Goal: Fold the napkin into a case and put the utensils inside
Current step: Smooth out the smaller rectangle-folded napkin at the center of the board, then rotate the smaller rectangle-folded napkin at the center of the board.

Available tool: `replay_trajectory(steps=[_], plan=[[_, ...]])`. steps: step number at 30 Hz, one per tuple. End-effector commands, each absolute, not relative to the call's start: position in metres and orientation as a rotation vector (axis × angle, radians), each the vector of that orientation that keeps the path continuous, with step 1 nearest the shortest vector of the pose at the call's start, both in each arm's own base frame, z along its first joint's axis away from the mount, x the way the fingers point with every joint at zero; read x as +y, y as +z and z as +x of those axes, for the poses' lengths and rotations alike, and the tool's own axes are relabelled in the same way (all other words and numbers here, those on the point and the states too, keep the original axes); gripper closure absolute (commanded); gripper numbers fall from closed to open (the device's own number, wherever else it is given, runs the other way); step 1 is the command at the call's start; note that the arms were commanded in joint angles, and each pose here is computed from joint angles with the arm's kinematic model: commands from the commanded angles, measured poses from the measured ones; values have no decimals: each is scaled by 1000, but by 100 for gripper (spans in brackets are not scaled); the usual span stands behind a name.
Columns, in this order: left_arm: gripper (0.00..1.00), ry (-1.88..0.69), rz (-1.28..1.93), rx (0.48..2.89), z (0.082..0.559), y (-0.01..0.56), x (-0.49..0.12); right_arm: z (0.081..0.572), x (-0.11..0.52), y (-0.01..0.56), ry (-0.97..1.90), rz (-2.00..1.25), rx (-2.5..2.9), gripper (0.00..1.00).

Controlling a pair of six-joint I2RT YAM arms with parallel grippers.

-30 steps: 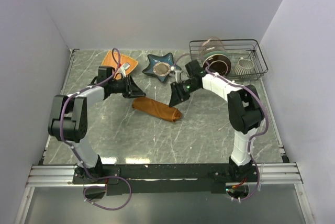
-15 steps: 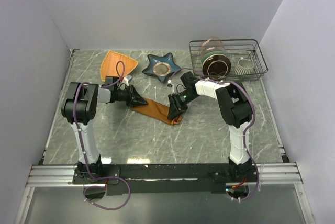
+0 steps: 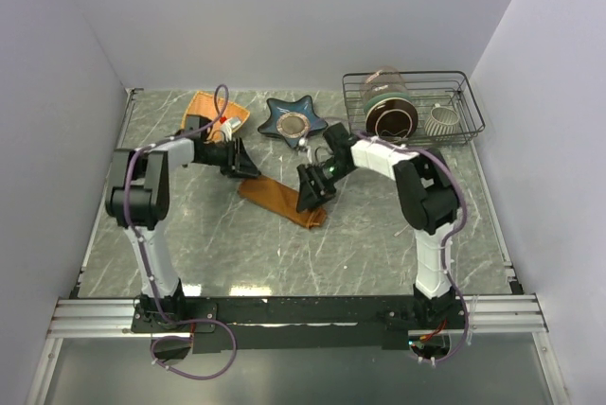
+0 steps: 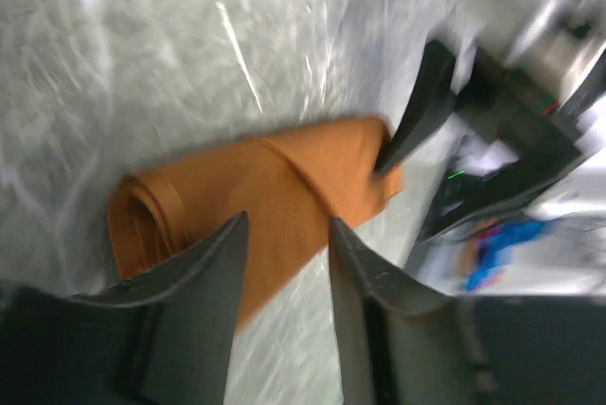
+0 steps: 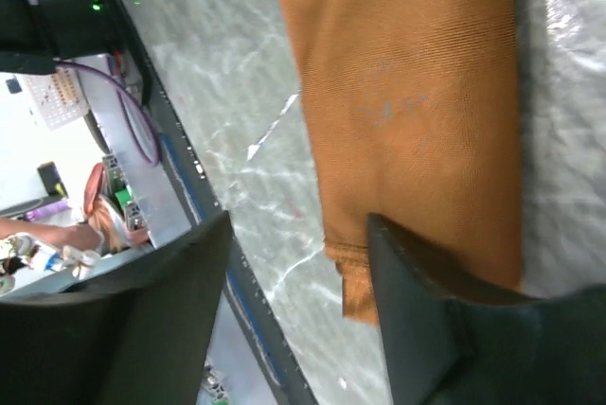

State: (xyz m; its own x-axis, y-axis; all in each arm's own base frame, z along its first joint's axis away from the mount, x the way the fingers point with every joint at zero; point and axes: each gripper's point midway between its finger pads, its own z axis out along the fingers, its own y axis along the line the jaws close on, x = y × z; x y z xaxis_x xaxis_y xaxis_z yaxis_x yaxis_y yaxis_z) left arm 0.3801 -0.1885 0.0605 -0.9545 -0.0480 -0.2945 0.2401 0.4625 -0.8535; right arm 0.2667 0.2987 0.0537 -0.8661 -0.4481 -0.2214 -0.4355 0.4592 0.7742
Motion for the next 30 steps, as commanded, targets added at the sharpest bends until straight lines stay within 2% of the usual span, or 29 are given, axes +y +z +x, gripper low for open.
replay_trajectory(steps=[1, 4, 7, 8, 13, 20, 30], plan=[[53, -1158, 566, 2396, 353, 101, -155, 301, 270, 122, -1436, 929, -2847, 23], [55, -921, 663, 2448, 339, 96, -130, 307, 249, 112, -1234, 1071, -2948, 17], [70, -788, 744, 2505, 323, 83, -117, 319, 234, 91, -1025, 1132, -3002, 17], [75, -777, 757, 2536, 315, 76, -116, 322, 232, 86, -996, 1147, -2997, 18], [82, -757, 763, 2631, 306, 53, -127, 329, 239, 69, -1008, 1127, -2946, 21], [84, -749, 659, 2651, 328, 34, -142, 307, 257, 47, -1119, 1040, -2785, 20], [83, -788, 615, 2613, 378, 24, -164, 241, 310, 49, -1222, 1165, -2657, 19]])
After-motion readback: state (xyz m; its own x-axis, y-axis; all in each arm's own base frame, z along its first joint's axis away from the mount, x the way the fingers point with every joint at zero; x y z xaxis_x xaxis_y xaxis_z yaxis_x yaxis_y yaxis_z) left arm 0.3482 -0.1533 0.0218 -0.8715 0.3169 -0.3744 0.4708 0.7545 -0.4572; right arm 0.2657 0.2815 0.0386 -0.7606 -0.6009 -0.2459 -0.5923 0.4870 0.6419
